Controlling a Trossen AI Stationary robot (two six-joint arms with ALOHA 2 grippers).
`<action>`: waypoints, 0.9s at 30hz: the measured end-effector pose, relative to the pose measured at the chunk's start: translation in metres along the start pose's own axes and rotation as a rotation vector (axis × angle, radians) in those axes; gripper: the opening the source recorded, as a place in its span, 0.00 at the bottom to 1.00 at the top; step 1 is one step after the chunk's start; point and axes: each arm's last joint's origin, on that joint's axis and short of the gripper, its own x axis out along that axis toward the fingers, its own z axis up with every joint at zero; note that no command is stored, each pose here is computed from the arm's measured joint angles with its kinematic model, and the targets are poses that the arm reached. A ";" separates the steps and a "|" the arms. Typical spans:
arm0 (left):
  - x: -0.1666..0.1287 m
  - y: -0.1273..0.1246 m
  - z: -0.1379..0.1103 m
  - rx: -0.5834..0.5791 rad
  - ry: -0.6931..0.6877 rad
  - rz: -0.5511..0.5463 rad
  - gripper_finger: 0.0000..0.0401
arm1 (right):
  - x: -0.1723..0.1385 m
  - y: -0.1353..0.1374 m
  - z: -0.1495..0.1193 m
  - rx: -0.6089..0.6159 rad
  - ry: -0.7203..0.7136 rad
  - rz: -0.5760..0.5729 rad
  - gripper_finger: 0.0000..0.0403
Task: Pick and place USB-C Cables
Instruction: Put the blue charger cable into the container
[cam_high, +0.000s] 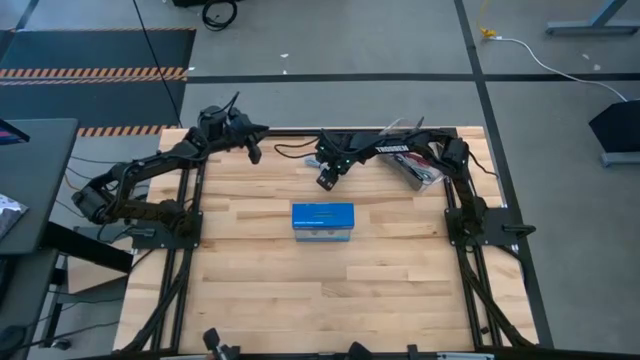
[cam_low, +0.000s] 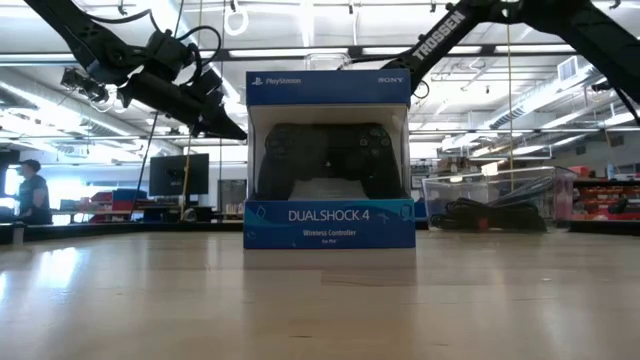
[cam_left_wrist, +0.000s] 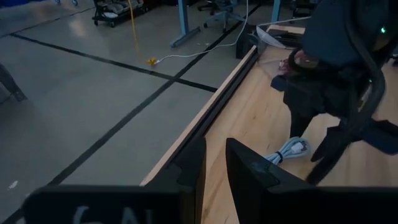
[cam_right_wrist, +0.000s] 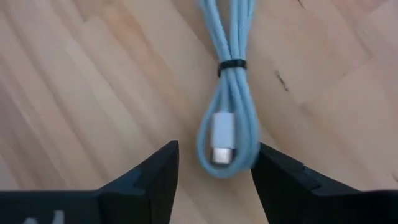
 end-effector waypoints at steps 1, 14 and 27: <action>0.000 0.000 0.000 -0.014 0.001 0.000 0.17 | 0.000 0.000 0.000 -0.003 0.003 0.002 0.49; 0.001 -0.006 -0.004 -0.060 0.049 -0.026 0.17 | 0.001 0.011 -0.004 -0.002 0.013 0.005 0.21; 0.003 -0.016 -0.010 -0.074 0.129 -0.075 0.17 | -0.016 0.027 -0.008 -0.080 0.054 0.061 0.05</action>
